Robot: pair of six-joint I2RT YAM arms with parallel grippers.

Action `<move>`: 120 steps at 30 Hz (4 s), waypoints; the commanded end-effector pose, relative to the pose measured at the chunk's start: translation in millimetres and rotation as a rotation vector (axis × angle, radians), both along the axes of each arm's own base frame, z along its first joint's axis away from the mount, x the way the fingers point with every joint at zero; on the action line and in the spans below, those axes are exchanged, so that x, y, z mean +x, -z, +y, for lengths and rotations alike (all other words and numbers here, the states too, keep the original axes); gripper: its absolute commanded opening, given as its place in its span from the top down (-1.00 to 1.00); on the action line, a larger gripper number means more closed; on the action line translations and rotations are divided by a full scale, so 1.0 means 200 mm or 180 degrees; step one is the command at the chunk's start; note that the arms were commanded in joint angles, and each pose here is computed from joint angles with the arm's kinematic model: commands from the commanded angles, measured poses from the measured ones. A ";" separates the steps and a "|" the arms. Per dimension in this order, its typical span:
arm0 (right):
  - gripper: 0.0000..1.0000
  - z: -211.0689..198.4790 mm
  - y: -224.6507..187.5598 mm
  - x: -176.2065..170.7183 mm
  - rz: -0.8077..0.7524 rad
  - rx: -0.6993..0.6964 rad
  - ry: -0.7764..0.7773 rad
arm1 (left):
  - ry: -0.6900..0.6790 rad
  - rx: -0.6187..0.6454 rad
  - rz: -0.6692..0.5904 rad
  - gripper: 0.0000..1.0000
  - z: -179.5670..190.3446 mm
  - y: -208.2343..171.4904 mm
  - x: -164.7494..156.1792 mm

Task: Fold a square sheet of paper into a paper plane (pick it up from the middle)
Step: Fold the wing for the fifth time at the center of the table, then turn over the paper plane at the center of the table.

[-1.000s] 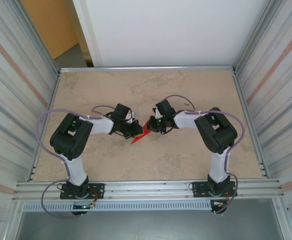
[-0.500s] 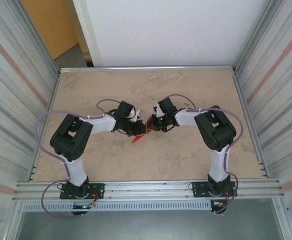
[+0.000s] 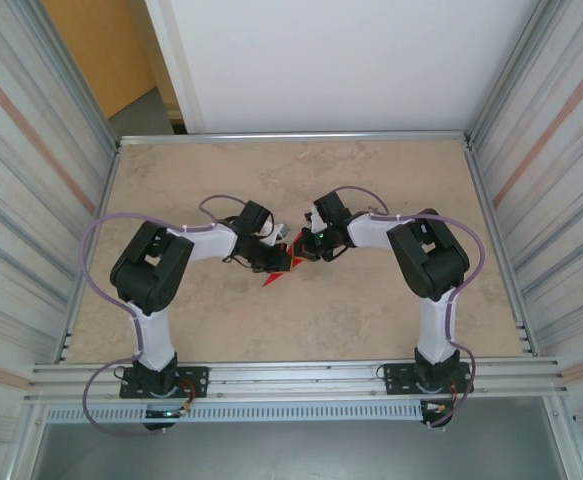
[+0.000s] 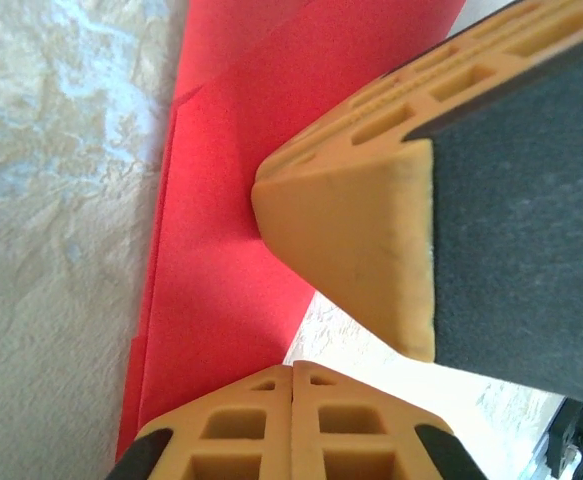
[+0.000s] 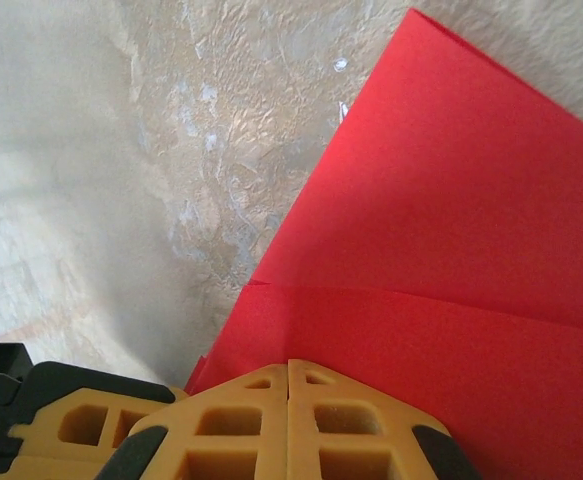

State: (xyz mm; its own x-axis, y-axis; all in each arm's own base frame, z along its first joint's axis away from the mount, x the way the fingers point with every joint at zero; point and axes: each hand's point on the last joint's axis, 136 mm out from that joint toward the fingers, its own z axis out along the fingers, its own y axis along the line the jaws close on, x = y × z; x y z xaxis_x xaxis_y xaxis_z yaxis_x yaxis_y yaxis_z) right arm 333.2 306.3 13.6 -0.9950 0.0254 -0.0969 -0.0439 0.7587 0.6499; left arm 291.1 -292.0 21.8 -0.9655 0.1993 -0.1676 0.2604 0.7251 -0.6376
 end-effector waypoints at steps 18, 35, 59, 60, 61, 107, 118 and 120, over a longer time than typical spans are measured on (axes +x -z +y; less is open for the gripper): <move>0.96 -0.36 0.36 -0.17 0.0624 -0.1115 -0.0054 | 0.0138 0.0209 0.0315 1.00 0.23 0.13 -0.14; 0.97 -0.39 0.34 -0.17 0.0660 -0.1191 -0.0116 | -0.0308 0.0283 0.0520 1.00 0.43 0.21 -0.24; 0.96 -0.36 0.29 -0.08 0.0540 -0.1067 -0.0200 | -0.0726 0.0385 0.0575 1.00 0.55 0.19 -0.36; 0.96 -0.35 0.28 -0.07 0.0534 -0.1055 -0.0216 | -0.0732 0.0357 0.0556 1.00 0.55 0.17 -0.36; 0.96 -0.35 0.27 -0.07 0.0517 -0.1028 -0.0232 | -0.0733 0.0327 0.0533 1.00 0.54 0.16 -0.35; -0.28 -0.18 -0.19 -0.09 0.0285 -0.1481 0.2053 | -0.1347 0.0416 -0.0913 -0.97 0.74 -0.50 -0.09; 0.13 -0.24 -0.22 -0.17 0.0270 -0.1534 0.2265 | -0.1352 0.0394 -0.0907 -0.97 0.73 -0.51 -0.09; 0.23 -0.25 -0.21 -0.18 0.0270 -0.1545 0.2290 | -0.1350 0.0394 -0.0905 -0.97 0.73 -0.51 -0.10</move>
